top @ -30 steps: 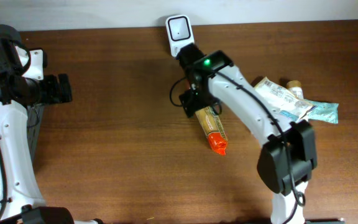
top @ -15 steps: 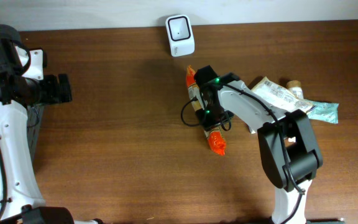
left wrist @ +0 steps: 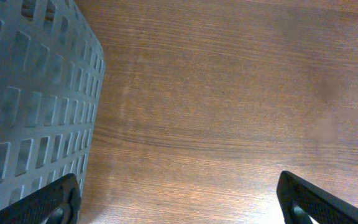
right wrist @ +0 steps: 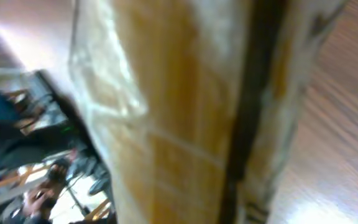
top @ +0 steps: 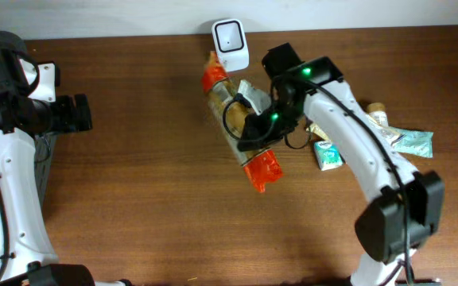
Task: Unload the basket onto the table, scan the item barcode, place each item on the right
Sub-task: 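Lift the pasta bag and swing it toward the scanner, then hold the pasta bag barcode in front of the scanner window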
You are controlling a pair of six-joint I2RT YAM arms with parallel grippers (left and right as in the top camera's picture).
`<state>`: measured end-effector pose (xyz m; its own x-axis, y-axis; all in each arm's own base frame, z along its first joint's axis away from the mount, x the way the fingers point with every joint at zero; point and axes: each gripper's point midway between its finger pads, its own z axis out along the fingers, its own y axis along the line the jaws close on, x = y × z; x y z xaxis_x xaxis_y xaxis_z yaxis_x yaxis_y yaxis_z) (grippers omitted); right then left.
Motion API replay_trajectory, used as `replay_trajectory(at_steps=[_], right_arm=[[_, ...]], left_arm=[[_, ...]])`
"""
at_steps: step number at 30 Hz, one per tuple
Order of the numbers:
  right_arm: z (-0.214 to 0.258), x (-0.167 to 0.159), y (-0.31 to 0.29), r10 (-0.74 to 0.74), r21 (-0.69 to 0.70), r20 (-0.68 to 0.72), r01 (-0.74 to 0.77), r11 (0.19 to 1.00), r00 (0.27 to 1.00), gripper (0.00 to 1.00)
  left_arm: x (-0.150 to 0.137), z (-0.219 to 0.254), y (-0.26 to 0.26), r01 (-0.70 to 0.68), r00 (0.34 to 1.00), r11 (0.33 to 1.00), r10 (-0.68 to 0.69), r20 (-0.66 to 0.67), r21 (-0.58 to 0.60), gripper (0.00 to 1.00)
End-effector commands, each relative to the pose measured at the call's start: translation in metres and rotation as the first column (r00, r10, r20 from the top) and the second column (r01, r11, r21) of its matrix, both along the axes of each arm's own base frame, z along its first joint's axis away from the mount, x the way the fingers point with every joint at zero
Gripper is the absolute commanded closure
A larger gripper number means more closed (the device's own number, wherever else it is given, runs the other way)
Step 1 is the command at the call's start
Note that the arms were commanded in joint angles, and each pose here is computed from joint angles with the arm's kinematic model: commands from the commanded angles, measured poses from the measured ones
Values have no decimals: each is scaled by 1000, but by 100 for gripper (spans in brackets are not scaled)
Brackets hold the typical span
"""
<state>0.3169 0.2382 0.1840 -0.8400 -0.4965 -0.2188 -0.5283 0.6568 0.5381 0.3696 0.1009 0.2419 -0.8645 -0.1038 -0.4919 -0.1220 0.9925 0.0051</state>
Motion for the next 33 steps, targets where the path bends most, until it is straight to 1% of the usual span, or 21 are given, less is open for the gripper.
replay_trajectory(at_steps=[1,4,6,8,9,10,11,12,13,14,15,16,17,18,20,21,23,26,27,30,33], right_arm=[[80,-22,23,136,252,155,-172,952,979,96],[92,-35,21,182,276,180,-228,934,967,96],[87,-27,18,178,232,213,-227,946,961,96],[72,2,8,154,76,320,-187,979,935,96],[60,34,-3,88,-60,396,-70,996,914,96],[52,72,-16,15,-175,498,83,981,867,96],[49,95,-23,-9,-223,564,163,961,825,96],[47,122,-27,-34,-248,635,246,937,771,96],[44,159,-30,-52,-258,724,340,904,688,96],[42,180,-35,-62,-261,772,405,876,633,96],[43,203,-43,-45,-276,829,477,834,557,96],[44,218,-51,-22,-289,863,528,799,505,96],[46,237,-60,26,-304,902,593,745,430,96],[47,257,-66,118,-336,925,633,697,361,96],[44,275,-72,219,-372,927,679,633,304,96],[41,285,-77,272,-381,924,720,579,270,96],[30,297,-80,339,-389,910,770,505,237,96],[4,308,-73,479,-455,846,783,424,233,96],[-5,310,-71,495,-448,840,802,396,225,96],[-32,311,-70,496,-451,835,813,369,239,96],[-40,311,-74,486,-435,842,829,352,235,96]], left_arm=[[0,3,3,5,1000,1000,-5,9,9,1],[0,3,3,5,1000,1000,-5,9,9,1],[0,3,3,5,1000,1000,-5,9,9,1],[0,3,3,5,1000,1000,-5,9,9,1],[0,3,3,5,1000,1000,-5,9,9,1],[0,3,3,5,1000,1000,-5,9,9,1],[0,3,3,4,1000,1000,-5,9,9,1],[0,3,3,5,1000,1000,-5,9,10,1],[0,3,3,5,1000,1000,-5,9,9,1],[0,3,3,5,1000,1000,-5,9,9,1],[0,3,3,4,1000,1000,-5,9,9,1],[0,3,3,5,1000,1000,-5,9,9,1],[0,3,3,5,1000,1000,-5,8,10,1],[0,3,3,5,1000,1000,-5,9,9,1],[0,3,3,5,1000,1000,-5,9,9,1],[0,3,3,5,1000,1000,-5,9,9,1],[0,3,3,5,1000,1000,-5,9,9,1],[0,3,3,5,1000,1000,-5,9,9,1],[0,3,3,5,1000,1000,-5,9,9,1],[0,3,3,5,1000,1000,-5,9,9,1],[0,3,3,5,1000,1000,-5,9,9,1]])
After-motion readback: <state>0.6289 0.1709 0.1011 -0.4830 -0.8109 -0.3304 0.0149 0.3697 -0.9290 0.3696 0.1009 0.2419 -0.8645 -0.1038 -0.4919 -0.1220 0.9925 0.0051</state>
